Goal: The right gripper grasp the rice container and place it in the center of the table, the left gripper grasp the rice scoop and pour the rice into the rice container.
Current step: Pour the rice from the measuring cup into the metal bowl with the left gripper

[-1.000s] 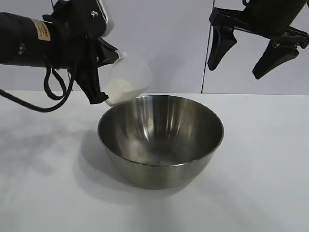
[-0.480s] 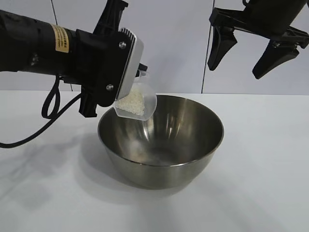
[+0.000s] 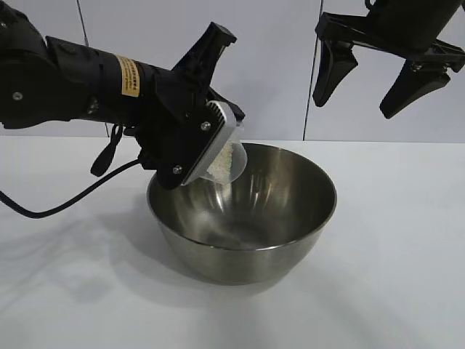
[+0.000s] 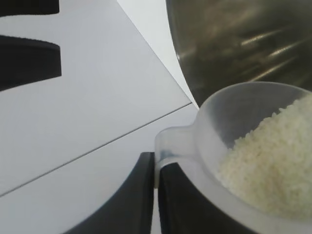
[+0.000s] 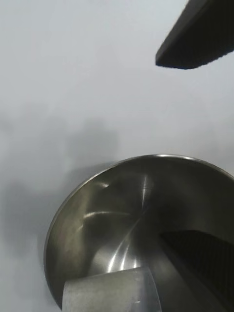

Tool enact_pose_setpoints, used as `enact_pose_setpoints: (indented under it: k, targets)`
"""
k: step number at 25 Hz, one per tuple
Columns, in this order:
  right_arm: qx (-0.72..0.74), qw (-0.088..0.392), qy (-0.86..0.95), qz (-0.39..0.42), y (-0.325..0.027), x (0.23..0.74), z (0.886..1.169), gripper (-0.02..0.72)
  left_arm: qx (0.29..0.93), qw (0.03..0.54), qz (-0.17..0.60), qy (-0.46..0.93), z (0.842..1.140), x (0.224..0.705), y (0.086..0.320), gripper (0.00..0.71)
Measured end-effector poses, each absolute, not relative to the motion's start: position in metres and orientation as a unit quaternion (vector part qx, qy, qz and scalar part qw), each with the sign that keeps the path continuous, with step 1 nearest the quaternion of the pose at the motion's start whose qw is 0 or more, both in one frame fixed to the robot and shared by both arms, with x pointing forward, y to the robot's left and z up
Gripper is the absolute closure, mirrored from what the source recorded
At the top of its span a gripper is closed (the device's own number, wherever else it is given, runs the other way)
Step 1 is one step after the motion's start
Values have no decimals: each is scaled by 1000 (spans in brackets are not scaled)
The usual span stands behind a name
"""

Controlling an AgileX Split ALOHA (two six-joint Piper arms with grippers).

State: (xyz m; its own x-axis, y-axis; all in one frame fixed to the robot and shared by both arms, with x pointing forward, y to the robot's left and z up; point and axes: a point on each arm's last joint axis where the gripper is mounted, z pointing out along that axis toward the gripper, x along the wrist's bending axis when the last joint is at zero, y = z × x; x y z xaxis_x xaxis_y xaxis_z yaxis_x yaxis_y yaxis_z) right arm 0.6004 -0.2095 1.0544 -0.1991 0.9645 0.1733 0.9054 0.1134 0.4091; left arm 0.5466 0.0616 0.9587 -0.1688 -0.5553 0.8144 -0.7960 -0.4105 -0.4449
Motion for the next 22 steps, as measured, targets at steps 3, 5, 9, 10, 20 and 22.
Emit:
enact_pose_setpoints:
  k: [3,5,9,10,20,22]
  targets:
    - [629,68,743,218,-210,600,1054,81,612,94,534,-576,955,543,61,701]
    - [629,68,743,218,-210,600,1054,81,597,88,529,-596,954,542,60,701]
    - [629,69,743,218,-210,601,1054,81,584,77,522,-617,954,542,60,701]
    - [629,69,743,218,-210,601,1054,81,579,74,522,-622,955,542,59,701]
    - [629,69,743,218,-210,601,1054,81,537,41,511,-669,959,545,56,701]
    - [629,69,743,218,-210,601,1054,81,533,37,508,-676,959,545,56,701]
